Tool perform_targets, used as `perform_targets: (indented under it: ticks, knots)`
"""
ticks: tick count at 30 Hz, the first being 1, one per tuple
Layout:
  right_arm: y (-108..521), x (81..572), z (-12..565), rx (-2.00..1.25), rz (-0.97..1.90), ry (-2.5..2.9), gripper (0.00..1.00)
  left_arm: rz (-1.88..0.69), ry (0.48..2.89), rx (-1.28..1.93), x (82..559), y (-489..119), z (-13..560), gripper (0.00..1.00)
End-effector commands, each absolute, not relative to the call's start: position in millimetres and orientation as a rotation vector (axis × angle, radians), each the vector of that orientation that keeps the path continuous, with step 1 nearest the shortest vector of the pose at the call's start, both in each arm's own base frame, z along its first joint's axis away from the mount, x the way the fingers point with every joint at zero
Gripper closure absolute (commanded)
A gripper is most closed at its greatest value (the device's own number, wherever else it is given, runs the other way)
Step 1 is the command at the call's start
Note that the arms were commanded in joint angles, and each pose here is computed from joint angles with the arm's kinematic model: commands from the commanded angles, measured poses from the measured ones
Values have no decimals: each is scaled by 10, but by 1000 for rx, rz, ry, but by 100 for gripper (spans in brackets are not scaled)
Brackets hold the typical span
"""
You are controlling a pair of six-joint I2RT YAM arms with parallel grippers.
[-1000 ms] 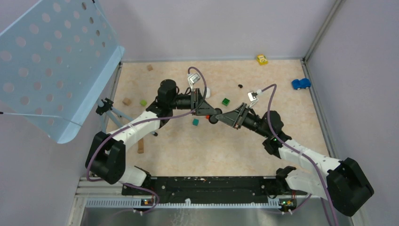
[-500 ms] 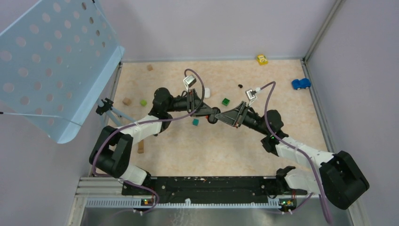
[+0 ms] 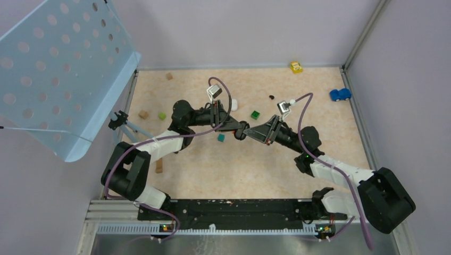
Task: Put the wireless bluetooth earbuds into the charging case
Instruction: Open the charging case to the charging case.
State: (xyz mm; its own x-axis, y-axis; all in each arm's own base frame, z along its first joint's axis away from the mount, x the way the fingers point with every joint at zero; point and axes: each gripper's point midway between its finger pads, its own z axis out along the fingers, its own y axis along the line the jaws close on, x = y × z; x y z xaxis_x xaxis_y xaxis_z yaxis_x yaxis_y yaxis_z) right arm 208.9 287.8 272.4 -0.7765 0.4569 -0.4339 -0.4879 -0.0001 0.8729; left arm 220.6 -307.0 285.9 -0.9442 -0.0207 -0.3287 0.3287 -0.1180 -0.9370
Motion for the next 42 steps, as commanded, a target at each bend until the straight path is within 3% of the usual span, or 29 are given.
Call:
perform_targets:
  ticks: [1,4,15,37,42]
  knots:
    - [2855,2126,2709,-46,1820,1617,80,-2163,1818,430,2112,-3038,3044,100]
    - [2840,2138,2691,-28,1814,1621,72,-2165,1812,434,2103,-3033,3062,100]
    - [2805,2032,2863,-28,2023,1484,56,-2221,1772,404,2069,-3011,3110,100]
    - [2750,1949,2899,-55,2086,1430,53,-2294,1684,377,2038,-2961,3262,100]
    - [2765,1852,3032,-158,2098,1402,47,-2300,1691,366,2041,-2961,3253,100]
